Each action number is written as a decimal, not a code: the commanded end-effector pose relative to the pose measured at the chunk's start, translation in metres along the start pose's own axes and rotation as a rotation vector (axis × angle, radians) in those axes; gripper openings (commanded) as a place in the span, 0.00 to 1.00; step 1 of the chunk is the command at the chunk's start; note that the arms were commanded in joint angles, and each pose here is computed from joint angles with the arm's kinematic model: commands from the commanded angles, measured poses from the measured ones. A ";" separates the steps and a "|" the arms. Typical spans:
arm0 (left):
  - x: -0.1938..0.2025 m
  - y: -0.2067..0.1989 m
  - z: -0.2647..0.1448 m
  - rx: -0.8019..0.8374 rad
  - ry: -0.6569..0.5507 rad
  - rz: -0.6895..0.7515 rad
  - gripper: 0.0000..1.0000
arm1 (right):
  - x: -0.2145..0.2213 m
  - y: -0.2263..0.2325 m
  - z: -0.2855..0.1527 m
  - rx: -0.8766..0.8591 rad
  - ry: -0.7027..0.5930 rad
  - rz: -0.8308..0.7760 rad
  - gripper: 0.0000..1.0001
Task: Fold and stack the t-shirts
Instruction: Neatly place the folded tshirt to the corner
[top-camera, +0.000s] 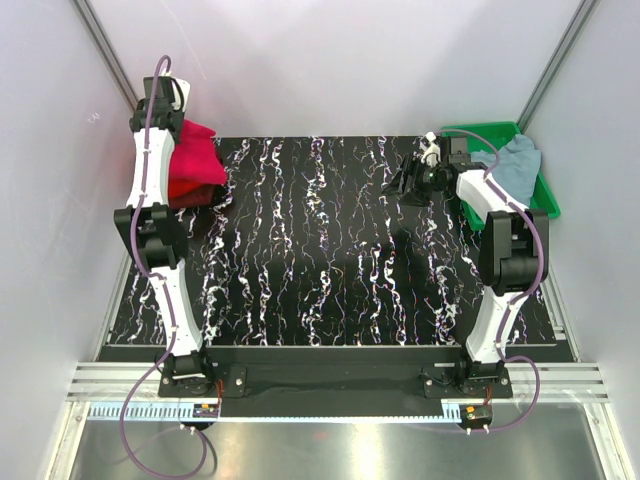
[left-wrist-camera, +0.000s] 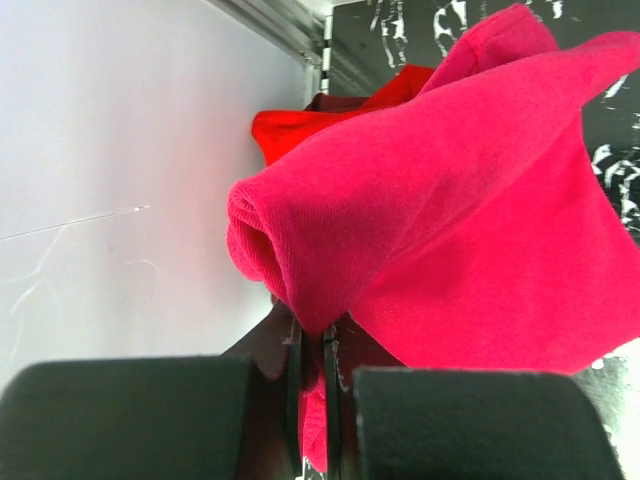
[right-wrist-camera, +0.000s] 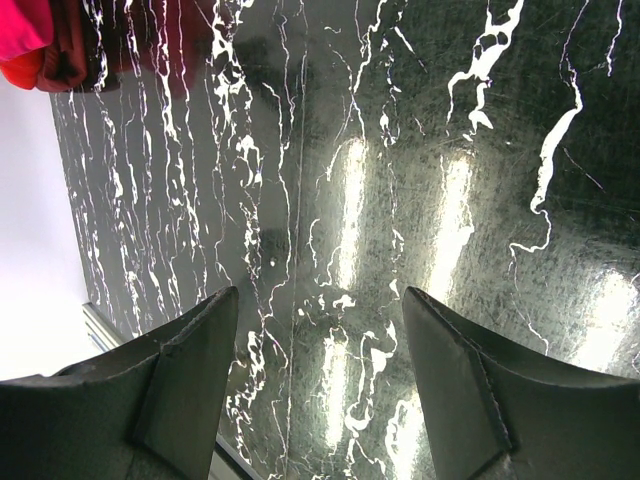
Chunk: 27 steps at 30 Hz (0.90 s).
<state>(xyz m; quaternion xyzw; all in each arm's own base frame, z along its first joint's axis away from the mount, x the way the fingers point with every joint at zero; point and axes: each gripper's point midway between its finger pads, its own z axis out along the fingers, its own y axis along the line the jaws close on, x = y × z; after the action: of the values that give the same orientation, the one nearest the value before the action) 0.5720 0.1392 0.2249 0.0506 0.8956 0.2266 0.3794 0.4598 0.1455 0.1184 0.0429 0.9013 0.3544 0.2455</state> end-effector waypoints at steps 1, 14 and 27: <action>-0.036 0.054 -0.024 -0.152 -0.125 -0.038 0.00 | -0.017 0.019 -0.020 -0.023 -0.077 -0.061 0.74; -0.067 0.041 -0.072 -0.040 -0.236 -0.083 0.00 | -0.017 0.017 -0.019 -0.023 -0.079 -0.052 0.74; -0.087 0.039 -0.099 -0.051 -0.298 -0.067 0.00 | -0.015 0.020 -0.022 -0.027 -0.081 -0.055 0.74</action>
<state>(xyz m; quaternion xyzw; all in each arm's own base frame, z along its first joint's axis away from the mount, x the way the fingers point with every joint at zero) 0.5663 0.1063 0.2802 0.0670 0.8760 0.1997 0.4338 0.4577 0.1450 0.1203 0.0441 0.9001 0.3538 0.2503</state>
